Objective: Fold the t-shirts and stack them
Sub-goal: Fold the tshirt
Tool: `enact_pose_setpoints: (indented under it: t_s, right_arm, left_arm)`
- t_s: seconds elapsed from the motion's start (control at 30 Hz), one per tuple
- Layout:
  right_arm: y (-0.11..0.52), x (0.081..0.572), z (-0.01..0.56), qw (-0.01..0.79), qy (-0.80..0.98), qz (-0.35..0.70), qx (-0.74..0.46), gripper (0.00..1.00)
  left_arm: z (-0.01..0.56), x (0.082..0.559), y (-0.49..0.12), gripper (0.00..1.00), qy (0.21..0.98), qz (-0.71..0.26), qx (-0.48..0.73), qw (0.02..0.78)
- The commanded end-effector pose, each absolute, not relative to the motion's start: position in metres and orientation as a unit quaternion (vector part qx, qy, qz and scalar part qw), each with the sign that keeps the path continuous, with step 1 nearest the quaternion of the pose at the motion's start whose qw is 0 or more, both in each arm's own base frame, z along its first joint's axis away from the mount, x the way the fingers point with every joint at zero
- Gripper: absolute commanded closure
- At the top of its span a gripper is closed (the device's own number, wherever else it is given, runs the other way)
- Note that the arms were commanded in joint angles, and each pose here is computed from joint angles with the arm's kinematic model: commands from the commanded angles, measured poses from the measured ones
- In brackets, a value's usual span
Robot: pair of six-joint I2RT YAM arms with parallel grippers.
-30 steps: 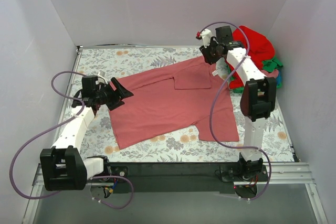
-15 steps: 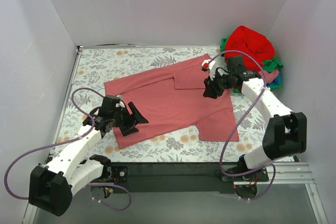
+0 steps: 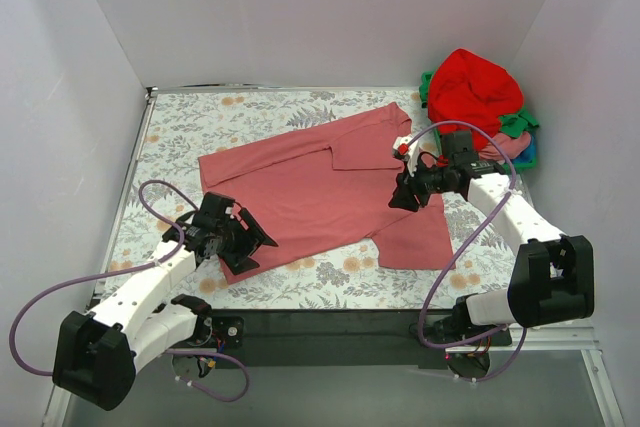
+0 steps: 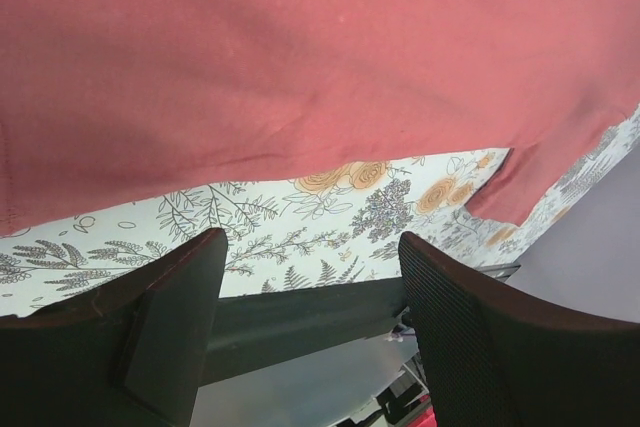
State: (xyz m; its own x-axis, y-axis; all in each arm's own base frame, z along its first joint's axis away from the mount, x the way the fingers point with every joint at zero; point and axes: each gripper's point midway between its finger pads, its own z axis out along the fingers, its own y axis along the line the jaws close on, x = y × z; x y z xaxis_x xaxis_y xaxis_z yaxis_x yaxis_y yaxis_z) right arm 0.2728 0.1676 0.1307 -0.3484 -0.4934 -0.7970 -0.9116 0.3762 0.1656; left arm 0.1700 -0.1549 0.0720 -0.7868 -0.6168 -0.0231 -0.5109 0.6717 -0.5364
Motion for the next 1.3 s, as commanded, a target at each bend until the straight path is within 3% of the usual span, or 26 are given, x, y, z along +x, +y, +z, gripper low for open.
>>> enact_pose_setpoints:
  t_s: [0.0,1.27]
  right_arm:
    - [0.174,0.276,0.140,0.358,0.733,0.325,-0.478,0.54]
    - [0.170,0.275,0.129,0.349,0.740,0.319,-0.478,0.54]
  left_arm:
    - [0.063,0.163,-0.149,0.32,0.905,-0.239,-0.341,0.088]
    - [0.054,0.154,-0.124,0.37,0.908,-0.138,-0.390,0.069]
